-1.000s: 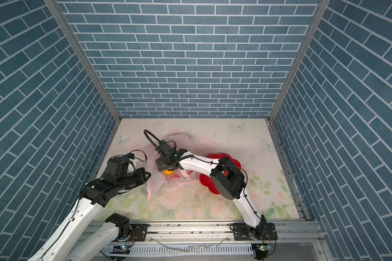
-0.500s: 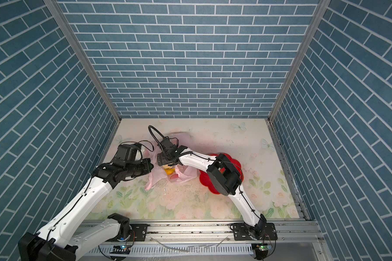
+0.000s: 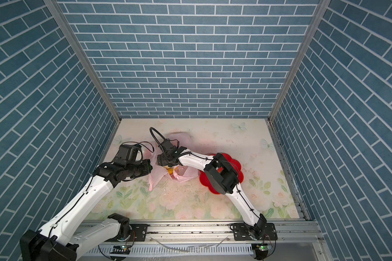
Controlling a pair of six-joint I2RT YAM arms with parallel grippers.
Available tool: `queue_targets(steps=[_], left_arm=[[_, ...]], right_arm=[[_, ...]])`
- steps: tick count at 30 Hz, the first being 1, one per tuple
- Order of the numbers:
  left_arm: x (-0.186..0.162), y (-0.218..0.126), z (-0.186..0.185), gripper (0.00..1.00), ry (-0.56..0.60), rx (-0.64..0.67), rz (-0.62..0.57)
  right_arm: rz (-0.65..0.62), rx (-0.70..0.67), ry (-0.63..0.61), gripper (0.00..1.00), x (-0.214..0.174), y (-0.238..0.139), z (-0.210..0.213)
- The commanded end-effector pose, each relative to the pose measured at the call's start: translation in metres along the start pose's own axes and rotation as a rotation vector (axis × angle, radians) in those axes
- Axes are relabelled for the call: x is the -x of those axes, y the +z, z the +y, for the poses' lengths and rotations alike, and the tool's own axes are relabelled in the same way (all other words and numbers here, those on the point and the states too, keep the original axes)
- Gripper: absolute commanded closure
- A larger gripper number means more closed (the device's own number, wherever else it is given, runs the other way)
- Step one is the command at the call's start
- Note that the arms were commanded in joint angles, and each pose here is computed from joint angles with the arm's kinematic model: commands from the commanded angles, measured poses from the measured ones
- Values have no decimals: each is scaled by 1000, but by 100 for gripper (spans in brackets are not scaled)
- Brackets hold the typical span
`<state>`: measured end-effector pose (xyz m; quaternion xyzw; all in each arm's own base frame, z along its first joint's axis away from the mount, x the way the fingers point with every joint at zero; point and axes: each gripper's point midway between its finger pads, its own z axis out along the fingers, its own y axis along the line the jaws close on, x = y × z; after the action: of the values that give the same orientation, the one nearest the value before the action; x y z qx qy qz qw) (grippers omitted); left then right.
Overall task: Take the fake fruits out of the plastic bag
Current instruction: 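Close the right gripper on the cream-coloured fake fruit inside the pink bag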
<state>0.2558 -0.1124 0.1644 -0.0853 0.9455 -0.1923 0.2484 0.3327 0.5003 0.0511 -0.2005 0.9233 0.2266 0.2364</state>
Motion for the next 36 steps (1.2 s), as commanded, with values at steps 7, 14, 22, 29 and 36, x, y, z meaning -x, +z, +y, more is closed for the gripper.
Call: queue_targets(steps=[7, 14, 22, 29, 36], left_arm=[[-18, 3, 21, 100, -13, 63, 43], [-20, 4, 25, 100, -21, 70, 45], [-12, -1, 22, 100, -17, 61, 24], [-8, -4, 18, 100, -7, 45, 25], [-6, -6, 10, 100, 2, 14, 34]], right_arm=[[-24, 33, 34, 16, 13, 4, 9], [-19, 60, 31, 25, 12, 7, 14], [-27, 80, -5, 44, 13, -7, 18], [-34, 86, -46, 55, 10, -29, 22], [-40, 99, -87, 60, 8, -62, 30]])
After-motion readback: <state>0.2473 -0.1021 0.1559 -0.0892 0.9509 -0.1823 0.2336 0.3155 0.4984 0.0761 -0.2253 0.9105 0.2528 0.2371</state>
